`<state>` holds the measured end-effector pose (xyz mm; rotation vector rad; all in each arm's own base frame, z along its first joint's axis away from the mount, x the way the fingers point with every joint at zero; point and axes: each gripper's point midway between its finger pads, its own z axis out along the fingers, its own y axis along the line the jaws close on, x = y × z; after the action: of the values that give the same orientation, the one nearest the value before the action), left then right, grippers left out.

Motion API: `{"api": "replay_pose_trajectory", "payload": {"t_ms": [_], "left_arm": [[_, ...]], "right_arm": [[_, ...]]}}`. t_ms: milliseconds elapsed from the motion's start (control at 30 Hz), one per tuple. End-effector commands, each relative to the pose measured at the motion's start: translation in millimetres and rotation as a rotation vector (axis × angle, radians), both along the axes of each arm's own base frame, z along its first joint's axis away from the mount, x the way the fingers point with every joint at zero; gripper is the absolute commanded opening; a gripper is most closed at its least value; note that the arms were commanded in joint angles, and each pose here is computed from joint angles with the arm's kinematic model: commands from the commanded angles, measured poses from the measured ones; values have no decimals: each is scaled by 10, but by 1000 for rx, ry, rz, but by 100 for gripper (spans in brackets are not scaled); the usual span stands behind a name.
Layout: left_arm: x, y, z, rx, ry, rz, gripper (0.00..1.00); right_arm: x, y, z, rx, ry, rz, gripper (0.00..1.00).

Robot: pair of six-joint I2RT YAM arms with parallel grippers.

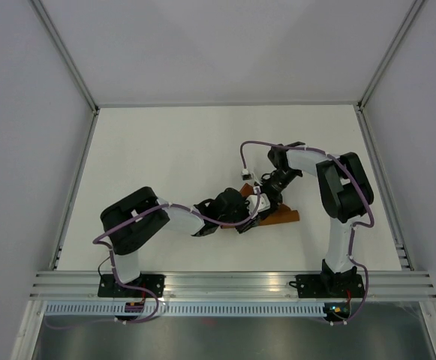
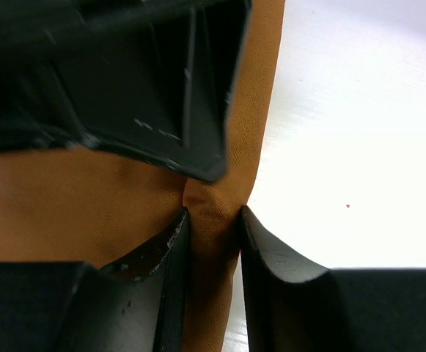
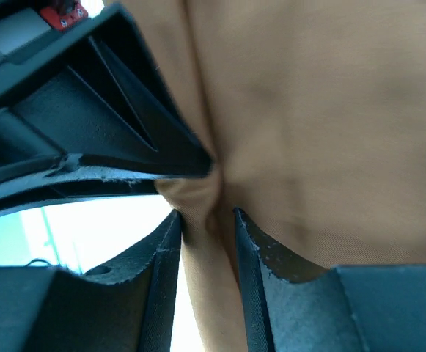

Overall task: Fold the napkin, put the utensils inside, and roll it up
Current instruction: Roll the napkin with the utensil

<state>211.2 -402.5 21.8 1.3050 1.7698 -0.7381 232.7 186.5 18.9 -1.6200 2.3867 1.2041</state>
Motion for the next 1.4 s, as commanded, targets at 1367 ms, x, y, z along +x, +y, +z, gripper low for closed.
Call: {"api": "replay_pose_trajectory", "payload": {"t_ms": [1367], "left_arm": [[-190,458,-800,185,925,127,2]], "right_arm": [[-122,-98,43,-11,-1022,137,52]]}}
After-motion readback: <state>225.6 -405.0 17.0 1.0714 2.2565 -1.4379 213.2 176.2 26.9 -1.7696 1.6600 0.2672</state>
